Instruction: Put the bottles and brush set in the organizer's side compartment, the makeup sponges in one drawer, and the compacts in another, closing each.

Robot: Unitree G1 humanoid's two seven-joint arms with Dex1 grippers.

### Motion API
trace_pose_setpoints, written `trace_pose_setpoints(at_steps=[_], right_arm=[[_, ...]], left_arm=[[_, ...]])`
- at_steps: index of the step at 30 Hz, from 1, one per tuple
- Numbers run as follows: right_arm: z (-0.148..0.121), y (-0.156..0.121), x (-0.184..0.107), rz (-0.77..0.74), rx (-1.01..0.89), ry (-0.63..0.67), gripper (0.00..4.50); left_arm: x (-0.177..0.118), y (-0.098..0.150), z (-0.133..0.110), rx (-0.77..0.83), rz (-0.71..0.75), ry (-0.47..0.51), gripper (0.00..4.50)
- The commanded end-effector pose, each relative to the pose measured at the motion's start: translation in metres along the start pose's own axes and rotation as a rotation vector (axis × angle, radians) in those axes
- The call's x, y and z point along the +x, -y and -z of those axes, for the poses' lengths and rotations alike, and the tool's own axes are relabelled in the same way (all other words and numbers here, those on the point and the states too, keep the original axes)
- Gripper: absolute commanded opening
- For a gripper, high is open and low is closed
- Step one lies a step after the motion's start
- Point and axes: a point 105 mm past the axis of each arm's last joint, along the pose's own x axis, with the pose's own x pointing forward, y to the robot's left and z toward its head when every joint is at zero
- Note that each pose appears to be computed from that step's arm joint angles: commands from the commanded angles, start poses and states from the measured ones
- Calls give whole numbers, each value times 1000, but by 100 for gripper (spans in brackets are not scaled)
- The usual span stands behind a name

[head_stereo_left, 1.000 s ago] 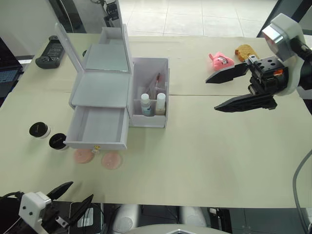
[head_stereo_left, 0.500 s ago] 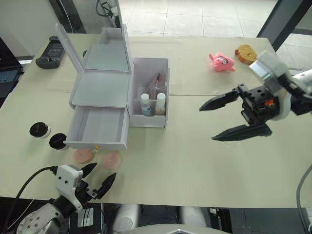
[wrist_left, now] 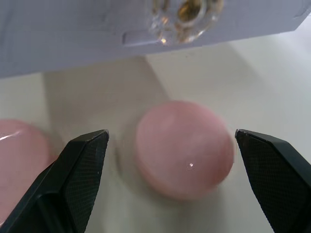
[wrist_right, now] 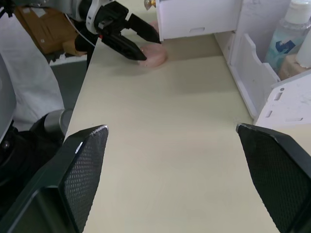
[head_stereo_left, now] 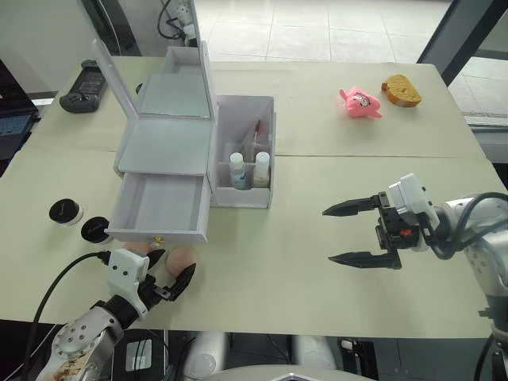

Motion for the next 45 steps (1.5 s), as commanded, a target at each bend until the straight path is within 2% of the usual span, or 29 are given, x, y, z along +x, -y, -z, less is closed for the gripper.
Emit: trace_pose_setpoints(at_steps=[1,10,13,16,21,24,27,32,37,39,42,45], right_arm=[[0,0,-3,11,-40,-12,450],[1,7,0,37,-59,-23,450],[0,8,1,36,-67,-26,450],[-2,8,2,25,-75,-25,450],[-7,12,2,25,-94,-7,450],[-12,14,2,7,-106,6,450],[-18,17,1,-13,-117,18,450],[-30,20,6,-97,-133,43,450],[-50,29,6,-99,-177,111,450],[-55,29,4,-107,-182,127,450],[-59,27,6,-125,-185,139,450],[-65,26,8,-131,-202,156,450]], left_arm=[[1,2,-1,21,-2,-5,449],[7,7,1,114,3,-40,449],[1,1,9,132,-17,-75,393],[-4,-5,10,145,-27,-87,302],[-9,-5,1,141,0,-64,299],[-22,-3,-4,63,66,-29,299],[-46,8,-12,58,190,-12,299],[-92,8,-23,149,259,-50,299],[-139,-9,-52,172,272,-52,299],[-153,-27,-78,205,233,-8,299],[-158,-41,-111,229,208,39,299],[-146,-40,-131,239,247,50,299]])
